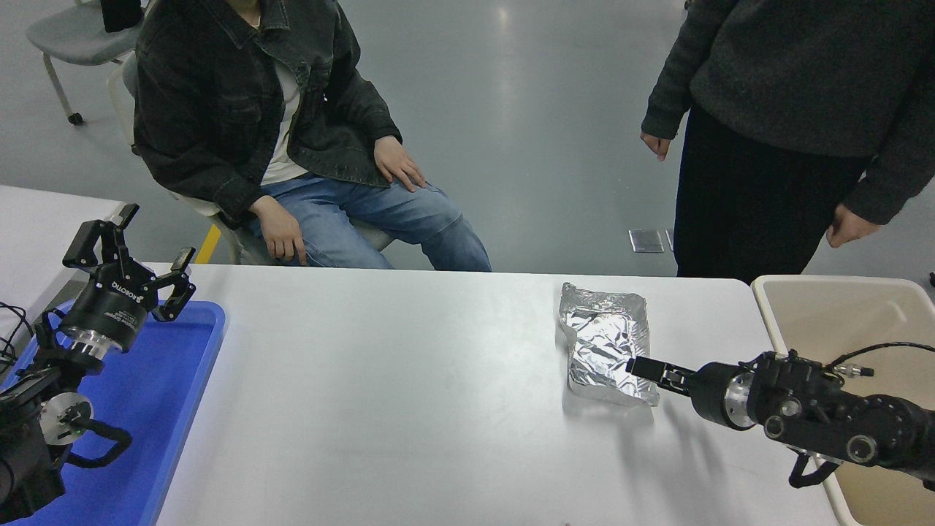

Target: Clean the table surface

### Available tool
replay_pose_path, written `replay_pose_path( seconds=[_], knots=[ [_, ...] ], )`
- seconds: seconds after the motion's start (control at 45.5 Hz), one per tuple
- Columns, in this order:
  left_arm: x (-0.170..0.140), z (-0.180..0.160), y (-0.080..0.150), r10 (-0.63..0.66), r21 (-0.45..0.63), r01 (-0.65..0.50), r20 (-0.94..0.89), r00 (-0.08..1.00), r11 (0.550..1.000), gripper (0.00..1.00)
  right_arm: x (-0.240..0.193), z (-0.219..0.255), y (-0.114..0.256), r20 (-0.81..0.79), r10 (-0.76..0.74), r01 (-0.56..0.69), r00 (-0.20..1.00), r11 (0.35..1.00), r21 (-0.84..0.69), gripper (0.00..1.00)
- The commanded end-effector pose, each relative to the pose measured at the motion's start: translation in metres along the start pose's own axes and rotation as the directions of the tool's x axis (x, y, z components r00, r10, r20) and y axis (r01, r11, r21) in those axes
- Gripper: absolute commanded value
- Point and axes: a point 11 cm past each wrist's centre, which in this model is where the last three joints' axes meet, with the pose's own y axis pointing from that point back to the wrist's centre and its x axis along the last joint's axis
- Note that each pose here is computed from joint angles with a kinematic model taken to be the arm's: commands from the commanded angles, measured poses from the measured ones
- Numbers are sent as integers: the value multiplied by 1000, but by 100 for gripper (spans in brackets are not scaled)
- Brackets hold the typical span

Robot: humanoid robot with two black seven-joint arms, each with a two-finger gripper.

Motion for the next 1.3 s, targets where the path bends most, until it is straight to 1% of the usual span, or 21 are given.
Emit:
replay_pose_path(
  seconds=[0.0, 0.176, 0.374, 0.484, 0.615, 0.637, 0.659, 0.857, 1.275],
  knots=[
    [0, 0, 0, 0, 0, 0, 0, 1000, 1000, 100, -4, 0, -15, -12, 14, -14, 1000, 1000, -20, 80],
    [-1, -1, 0, -1, 0, 1, -2, 1000, 1000, 100, -5, 1, -22, -21, 25, -25, 999, 999, -31, 78],
    [0, 0, 0, 1, 0, -1, 1, 1000, 1000, 100, -7, 1, -22, -26, 16, -17, 1000, 999, -30, 65],
    [0, 0, 0, 0, 0, 0, 0, 1000, 1000, 100, -7, -1, -22, -32, 6, -7, 999, 1000, -26, 47],
    [0, 0, 0, 0, 0, 0, 0, 1000, 1000, 100, -8, -3, -22, -37, -15, 14, 999, 1000, -21, 8],
    [0, 0, 0, 0, 0, 0, 0, 1000, 1000, 100, -10, -4, -22, -36, -21, 21, 999, 1000, -20, 2],
    [0, 0, 0, 0, 0, 0, 0, 1000, 1000, 100, -10, -4, -22, -36, -27, 26, 999, 999, -21, 0],
    [0, 0, 0, 0, 0, 0, 0, 1000, 1000, 100, -12, -5, -22, -34, -60, 59, 998, 998, -17, 0],
    [0, 0, 0, 0, 0, 0, 0, 1000, 1000, 100, -5, -4, -18, -27, -49, 49, 998, 999, -14, 0]
  ],
)
